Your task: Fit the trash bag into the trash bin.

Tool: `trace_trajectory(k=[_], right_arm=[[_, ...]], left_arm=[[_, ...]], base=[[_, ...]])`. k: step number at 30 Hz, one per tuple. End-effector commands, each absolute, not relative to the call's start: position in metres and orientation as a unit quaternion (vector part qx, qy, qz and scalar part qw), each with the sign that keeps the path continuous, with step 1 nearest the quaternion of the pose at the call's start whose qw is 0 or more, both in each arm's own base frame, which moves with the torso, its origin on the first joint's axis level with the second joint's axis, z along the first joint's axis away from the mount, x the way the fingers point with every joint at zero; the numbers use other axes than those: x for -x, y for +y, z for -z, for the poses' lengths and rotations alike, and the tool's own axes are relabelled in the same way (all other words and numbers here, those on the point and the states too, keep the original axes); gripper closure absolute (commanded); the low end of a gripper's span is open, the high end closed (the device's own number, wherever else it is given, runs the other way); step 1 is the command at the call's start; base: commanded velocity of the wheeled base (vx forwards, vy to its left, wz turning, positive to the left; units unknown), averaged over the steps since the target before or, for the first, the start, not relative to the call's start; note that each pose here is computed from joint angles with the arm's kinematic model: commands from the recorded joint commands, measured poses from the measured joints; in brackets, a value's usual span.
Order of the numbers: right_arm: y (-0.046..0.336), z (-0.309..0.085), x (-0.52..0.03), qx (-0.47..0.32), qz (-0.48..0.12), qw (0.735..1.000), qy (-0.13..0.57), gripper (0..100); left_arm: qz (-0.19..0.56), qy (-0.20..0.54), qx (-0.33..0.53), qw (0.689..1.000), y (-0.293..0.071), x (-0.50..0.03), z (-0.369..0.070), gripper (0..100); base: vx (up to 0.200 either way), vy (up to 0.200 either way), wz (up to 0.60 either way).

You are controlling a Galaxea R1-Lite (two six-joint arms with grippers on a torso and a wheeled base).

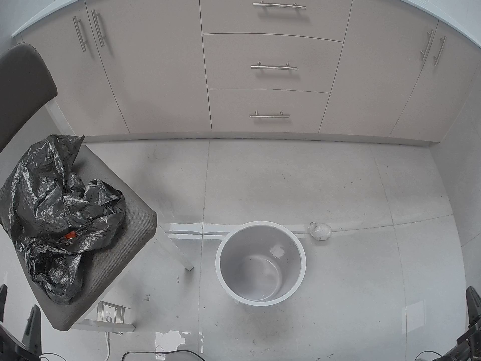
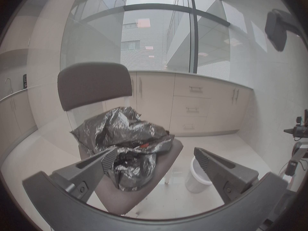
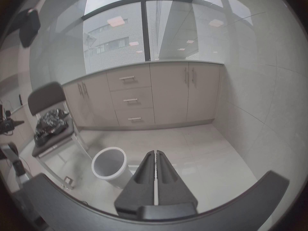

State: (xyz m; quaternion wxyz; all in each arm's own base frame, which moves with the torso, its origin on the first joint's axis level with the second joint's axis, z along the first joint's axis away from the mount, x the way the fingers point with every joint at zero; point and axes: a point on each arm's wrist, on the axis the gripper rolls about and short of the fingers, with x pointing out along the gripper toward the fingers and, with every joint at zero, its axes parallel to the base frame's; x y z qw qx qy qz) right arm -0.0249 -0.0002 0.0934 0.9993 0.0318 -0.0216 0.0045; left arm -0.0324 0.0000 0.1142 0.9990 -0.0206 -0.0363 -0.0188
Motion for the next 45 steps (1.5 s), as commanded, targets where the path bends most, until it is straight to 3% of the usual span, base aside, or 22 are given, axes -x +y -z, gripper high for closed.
trace_trajectory(k=[1, 2, 4, 9, 15, 16, 19, 25, 31, 45], right_arm=[[-0.003, -0.301, 0.04, -0.148, -0.069, 0.974, -0.16, 100], [-0.001, -0.31, 0.013, -0.105, -0.068, 0.986, -0.108, 100], [0.003, -0.303, -0.017, -0.092, -0.076, 0.99, -0.069, 100], [0.018, -0.285, -0.078, -0.14, -0.142, 0.977, -0.079, 100], [0.039, -0.259, -0.149, -0.161, -0.156, 0.972, -0.065, 100], [0.045, -0.25, -0.171, -0.16, -0.154, 0.974, -0.05, 100], [0.051, -0.233, -0.192, -0.159, -0.152, 0.975, -0.021, 100], [0.055, -0.217, -0.209, -0.157, -0.145, 0.977, -0.006, 100], [0.055, -0.218, -0.207, -0.158, -0.136, 0.978, -0.01, 100], [0.055, -0.212, -0.214, -0.156, -0.13, 0.979, 0.002, 100]], left_arm=[[0.043, -0.046, 0.043, 0.997, 0.001, 0.029, -0.204, 0], [0.042, -0.037, 0.043, 0.997, 0.001, 0.025, -0.203, 0], [0.043, -0.02, 0.042, 0.998, 0.0, 0.018, -0.201, 0], [0.034, 0.03, 0.033, 0.998, -0.001, -0.009, -0.204, 0], [0.036, 0.127, -0.055, 0.99, -0.003, -0.057, -0.206, 0], [0.042, 0.172, -0.111, 0.978, -0.004, -0.079, -0.202, 0], [0.065, 0.216, -0.2, 0.954, -0.006, -0.114, -0.199, 0], [0.096, 0.232, -0.302, 0.92, -0.01, -0.197, -0.19, 0], [0.078, 0.199, -0.37, 0.904, -0.001, -0.256, -0.171, 0], [0.123, 0.149, -0.406, 0.893, -0.023, -0.26, -0.152, 0]], base=[[0.0, 0.0, 0.0], [0.0, 0.0, 0.0], [0.0, 0.0, 0.0], [0.0, 0.0, 0.0], [0.0, 0.0, 0.0], [0.0, 0.0, 0.0], [0.0, 0.0, 0.0], [0.0, 0.0, 0.0], [0.0, 0.0, 0.0], [0.0, 0.0, 0.0]])
